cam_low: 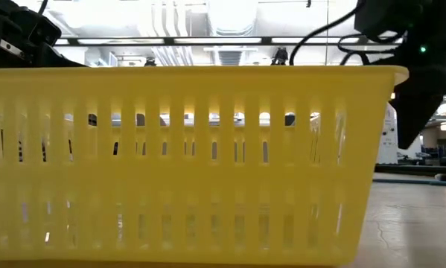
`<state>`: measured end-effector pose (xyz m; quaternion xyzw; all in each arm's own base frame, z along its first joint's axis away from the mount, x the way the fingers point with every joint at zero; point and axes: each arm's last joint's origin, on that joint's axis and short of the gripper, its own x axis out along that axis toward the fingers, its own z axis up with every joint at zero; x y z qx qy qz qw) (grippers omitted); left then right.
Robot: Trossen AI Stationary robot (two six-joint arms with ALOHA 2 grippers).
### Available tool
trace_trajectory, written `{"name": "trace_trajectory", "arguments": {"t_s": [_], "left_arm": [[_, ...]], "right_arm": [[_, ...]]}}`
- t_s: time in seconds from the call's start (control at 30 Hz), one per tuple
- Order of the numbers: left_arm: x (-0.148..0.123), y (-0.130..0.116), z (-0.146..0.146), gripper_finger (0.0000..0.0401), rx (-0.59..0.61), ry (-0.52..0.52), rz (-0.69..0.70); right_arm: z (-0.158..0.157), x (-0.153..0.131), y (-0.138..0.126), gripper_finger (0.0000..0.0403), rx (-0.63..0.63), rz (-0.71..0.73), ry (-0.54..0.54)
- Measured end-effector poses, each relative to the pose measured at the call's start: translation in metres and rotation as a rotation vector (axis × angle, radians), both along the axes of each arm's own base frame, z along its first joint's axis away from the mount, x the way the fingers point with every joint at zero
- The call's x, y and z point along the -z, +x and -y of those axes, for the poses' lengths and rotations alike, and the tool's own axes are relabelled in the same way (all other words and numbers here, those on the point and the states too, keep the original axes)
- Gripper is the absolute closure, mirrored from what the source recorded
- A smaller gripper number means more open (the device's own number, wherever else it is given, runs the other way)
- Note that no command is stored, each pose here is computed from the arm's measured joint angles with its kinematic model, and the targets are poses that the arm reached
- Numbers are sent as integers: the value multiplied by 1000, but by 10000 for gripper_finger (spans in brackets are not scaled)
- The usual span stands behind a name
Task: Pick & Place Paint Supplies
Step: Put the blue paint brush into the gray bin
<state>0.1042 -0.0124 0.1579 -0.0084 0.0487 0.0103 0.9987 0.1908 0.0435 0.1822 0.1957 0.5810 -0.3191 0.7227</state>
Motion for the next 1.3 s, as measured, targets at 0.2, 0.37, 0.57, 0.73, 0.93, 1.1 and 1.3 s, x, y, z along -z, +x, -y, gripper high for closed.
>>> {"name": "trace_trajectory", "arguments": {"t_s": [0.2,0.37,0.57,0.73,0.93,1.1,1.3], "left_arm": [[0,0,0,401,0,0,0],[0,0,0,401,0,0,0],[0,0,0,401,0,0,0],[0,0,0,401,0,0,1],[0,0,0,401,0,0,1],[0,0,0,401,0,0,0],[0,0,0,401,0,0,1]], "right_arm": [[2,15,-4,333,14,6,13],[6,26,-5,333,26,0,13],[12,37,-5,333,17,-13,25],[16,41,-6,333,32,-6,30],[18,48,-9,333,44,-6,85],[20,53,-11,333,48,1,98],[20,53,-11,333,52,3,97]]}}
